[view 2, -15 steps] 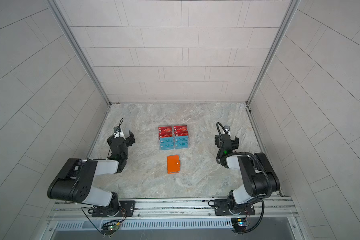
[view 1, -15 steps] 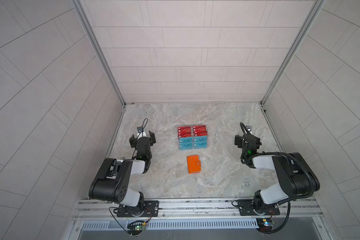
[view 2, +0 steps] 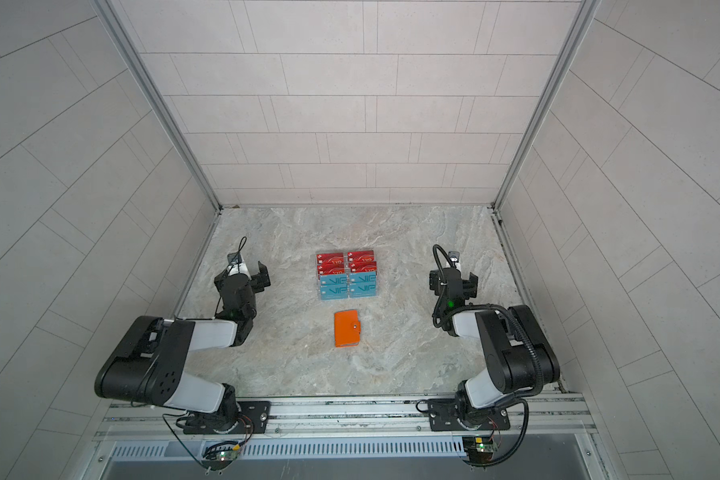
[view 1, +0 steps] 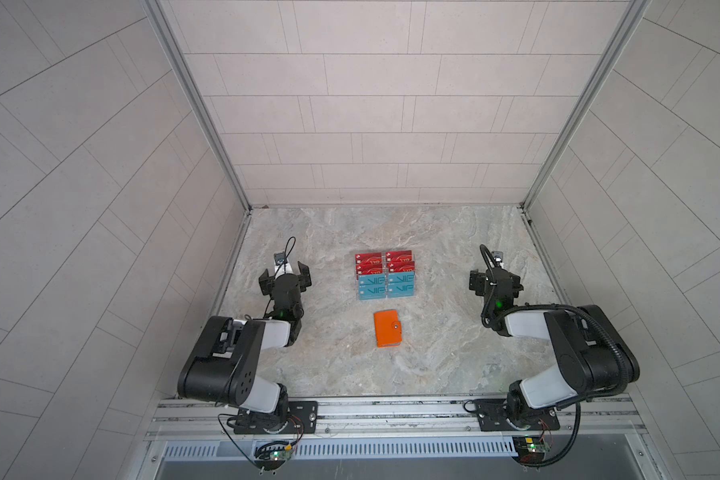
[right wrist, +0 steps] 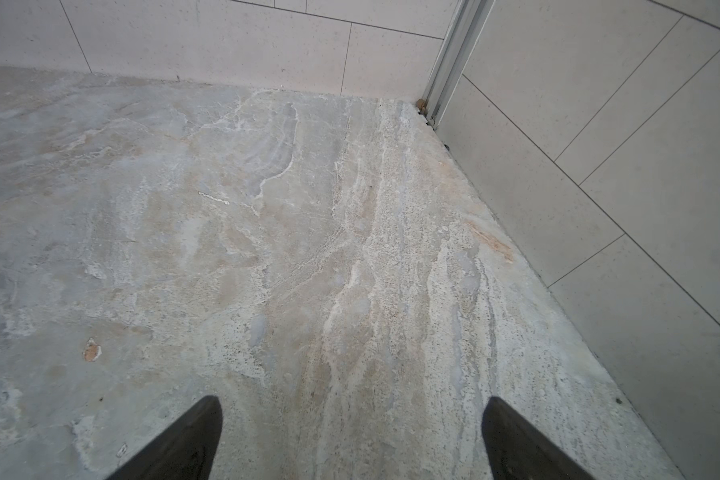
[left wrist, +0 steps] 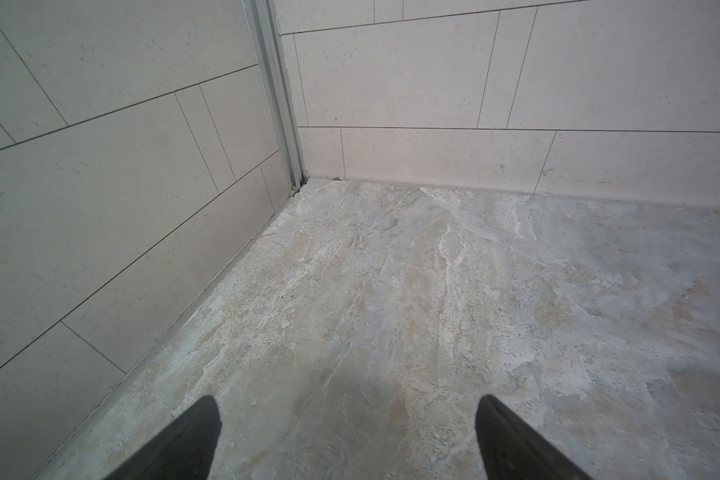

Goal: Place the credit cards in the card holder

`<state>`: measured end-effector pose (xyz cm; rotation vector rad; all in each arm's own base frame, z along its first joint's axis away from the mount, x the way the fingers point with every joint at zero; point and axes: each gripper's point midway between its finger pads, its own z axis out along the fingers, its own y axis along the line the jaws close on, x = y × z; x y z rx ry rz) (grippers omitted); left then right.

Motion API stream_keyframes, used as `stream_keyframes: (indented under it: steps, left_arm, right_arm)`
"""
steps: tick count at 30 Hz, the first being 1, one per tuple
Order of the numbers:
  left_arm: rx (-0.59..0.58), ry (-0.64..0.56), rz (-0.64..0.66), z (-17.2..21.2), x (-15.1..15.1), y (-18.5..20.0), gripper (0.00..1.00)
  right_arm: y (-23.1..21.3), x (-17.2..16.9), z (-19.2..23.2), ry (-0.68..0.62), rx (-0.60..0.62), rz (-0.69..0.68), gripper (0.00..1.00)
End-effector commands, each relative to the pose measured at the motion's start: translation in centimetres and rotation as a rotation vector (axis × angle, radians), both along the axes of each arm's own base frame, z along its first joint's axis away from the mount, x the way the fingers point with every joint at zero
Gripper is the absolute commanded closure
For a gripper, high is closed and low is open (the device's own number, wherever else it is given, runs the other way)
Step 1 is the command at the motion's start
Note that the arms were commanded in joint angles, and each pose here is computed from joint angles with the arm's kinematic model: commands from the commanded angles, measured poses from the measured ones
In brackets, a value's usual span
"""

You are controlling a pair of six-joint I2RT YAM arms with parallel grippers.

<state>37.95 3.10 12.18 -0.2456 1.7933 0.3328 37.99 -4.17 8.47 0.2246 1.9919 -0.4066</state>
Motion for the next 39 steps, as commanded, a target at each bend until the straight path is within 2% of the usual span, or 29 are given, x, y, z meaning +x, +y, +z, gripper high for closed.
stream_keyframes:
  steps: [1,18,21,25,29,34,39]
  left_arm:
    - [0.003,-0.019,-0.004,0.6,0.0,-0.1,0.0]
    - [0.004,-0.026,-0.007,0.7,-0.1,-0.1,0.0]
    - [-0.006,-0.042,0.043,1.0,-0.6,0.7,0.0]
    - [-0.004,-0.041,0.04,1.2,-0.5,0.6,0.0]
    - [0.007,-0.047,0.024,1.8,-0.5,0.3,0.0]
    - [0.018,0.012,0.029,4.9,0.0,0.2,0.0]
    - [-0.103,0.018,0.067,9.1,-0.9,-0.2,0.0]
  right_arm:
    - [-0.1,0.5,0.7,-0.021,-0.013,-0.004,0.0]
    - [-0.1,0.4,0.8,-0.026,-0.011,-0.004,0.0]
    - [-0.2,0.4,0.8,-0.027,-0.008,0.0,0.0]
    - [-0.2,0.2,0.9,-0.036,-0.008,-0.004,0.0]
    - [-0.4,-0.5,2.7,-0.059,-0.009,-0.01,0.0]
    - [-0.6,-1.5,6.3,-0.078,-0.013,-0.016,0.03]
    - [-0.7,-2.3,10.1,-0.054,0.036,-0.044,0.06]
